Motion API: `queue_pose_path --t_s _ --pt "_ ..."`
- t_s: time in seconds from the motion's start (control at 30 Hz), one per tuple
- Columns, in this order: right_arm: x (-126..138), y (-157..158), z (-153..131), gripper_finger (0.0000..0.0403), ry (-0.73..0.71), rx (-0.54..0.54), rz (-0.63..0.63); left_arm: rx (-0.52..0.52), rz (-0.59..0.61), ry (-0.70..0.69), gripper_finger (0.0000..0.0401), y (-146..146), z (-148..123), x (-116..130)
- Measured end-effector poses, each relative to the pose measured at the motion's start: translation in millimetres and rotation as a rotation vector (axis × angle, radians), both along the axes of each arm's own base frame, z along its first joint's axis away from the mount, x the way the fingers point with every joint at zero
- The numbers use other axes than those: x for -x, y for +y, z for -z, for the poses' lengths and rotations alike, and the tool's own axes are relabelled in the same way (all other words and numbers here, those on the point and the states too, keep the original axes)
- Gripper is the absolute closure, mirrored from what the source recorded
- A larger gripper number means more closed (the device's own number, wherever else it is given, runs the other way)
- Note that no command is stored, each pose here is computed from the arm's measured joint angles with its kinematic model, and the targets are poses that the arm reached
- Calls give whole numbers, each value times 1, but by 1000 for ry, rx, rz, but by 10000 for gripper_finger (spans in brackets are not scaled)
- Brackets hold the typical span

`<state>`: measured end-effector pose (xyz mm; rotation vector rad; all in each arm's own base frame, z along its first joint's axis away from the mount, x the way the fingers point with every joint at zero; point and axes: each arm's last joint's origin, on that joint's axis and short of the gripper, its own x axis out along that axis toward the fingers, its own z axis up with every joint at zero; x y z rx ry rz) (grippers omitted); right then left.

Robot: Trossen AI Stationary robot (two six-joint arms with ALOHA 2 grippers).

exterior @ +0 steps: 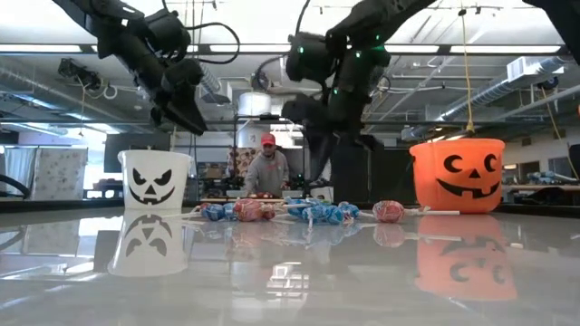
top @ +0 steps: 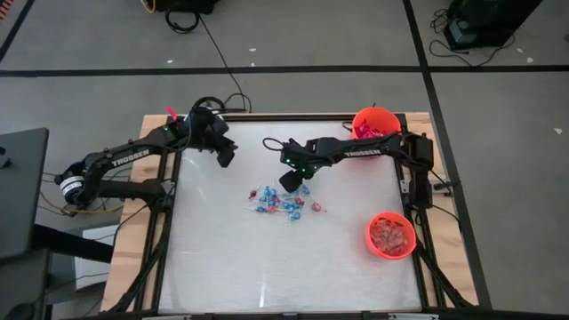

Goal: Sort candy by brand, put in halloween buckets
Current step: Put the green candy into the white bucket

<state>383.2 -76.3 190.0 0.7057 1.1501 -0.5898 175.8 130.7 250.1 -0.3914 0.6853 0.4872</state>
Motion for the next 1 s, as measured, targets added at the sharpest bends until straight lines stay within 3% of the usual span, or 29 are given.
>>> queue_pose_path --t_s 0.33,0.6,0.77,1.0 --pt "7 -12 23 157 7 -30 49 -67 -17 -75 273 4 -7 -5" --pt "2 -11 46 164 -40 -127 27 -93 -39 -70 265 6 -8 -5" --pt "3 -12 47 194 -30 -109 39 -85 -25 -69 265 5 -7 -5" --pt "4 -14 46 294 -33 -135 45 -50 -30 -87 265 4 -7 -6"
